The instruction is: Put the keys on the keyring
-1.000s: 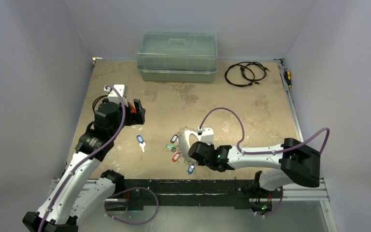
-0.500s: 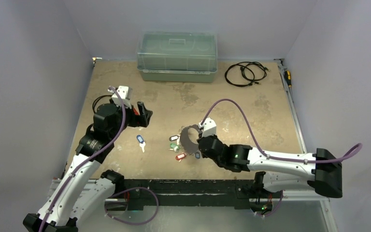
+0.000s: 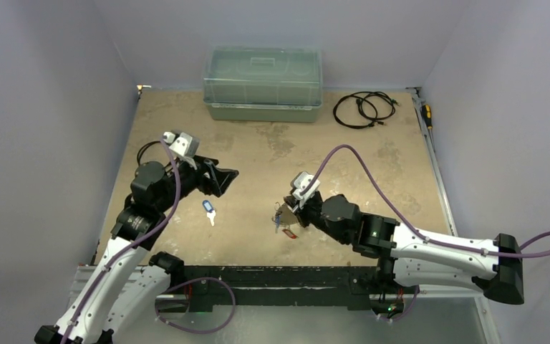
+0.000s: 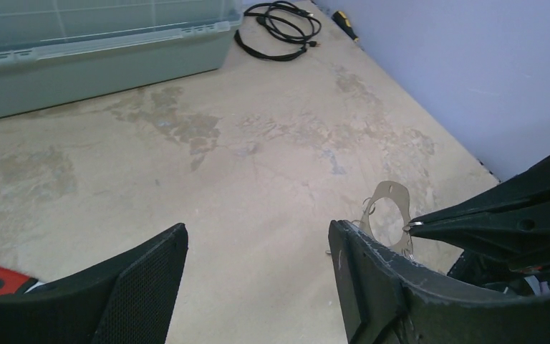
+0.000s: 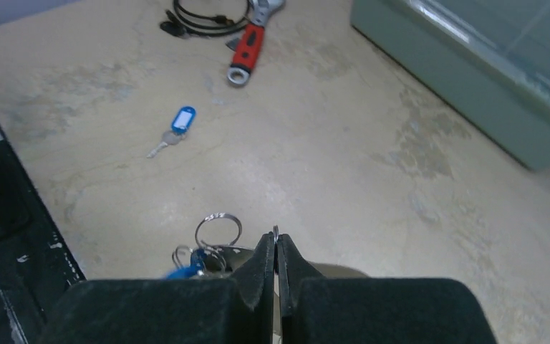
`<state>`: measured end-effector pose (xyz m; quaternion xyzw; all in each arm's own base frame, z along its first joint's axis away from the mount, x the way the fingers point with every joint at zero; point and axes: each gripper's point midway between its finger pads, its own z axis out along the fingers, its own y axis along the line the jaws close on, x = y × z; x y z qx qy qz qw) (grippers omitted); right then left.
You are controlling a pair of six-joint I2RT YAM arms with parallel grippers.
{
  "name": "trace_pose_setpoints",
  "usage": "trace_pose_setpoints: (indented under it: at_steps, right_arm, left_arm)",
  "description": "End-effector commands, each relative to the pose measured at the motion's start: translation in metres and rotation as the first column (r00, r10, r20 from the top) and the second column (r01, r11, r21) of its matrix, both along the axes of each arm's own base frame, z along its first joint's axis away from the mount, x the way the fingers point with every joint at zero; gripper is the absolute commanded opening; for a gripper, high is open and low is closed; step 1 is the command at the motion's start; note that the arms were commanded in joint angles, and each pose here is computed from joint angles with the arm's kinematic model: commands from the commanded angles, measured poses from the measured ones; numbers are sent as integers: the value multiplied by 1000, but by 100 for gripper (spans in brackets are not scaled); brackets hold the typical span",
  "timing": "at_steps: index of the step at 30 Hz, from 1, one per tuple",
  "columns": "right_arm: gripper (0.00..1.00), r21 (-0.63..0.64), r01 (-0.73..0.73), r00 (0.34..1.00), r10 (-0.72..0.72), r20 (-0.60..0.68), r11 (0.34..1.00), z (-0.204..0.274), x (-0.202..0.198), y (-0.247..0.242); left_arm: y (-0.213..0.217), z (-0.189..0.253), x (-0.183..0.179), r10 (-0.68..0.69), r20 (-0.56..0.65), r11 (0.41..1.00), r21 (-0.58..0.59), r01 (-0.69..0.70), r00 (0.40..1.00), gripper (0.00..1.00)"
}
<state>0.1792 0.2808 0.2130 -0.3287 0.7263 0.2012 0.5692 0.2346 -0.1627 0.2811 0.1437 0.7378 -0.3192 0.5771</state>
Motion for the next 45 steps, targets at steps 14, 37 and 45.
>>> trace_pose_setpoints:
  at_steps: [14,37,45]
  right_arm:
    - [0,-56,-660,647,604,466,750,98,-85,49]
    - [0,-73,-709,512,582,632,702,148,-91,56]
    - [0,-56,-725,497,577,648,687,160,-87,63]
  left_arm:
    - [-55,27,-64,-388,204,906,-95,413,899,61]
    - [-64,42,-135,-578,512,733,-17,680,635,51]
    - [-65,40,-134,-580,563,739,60,671,588,51]
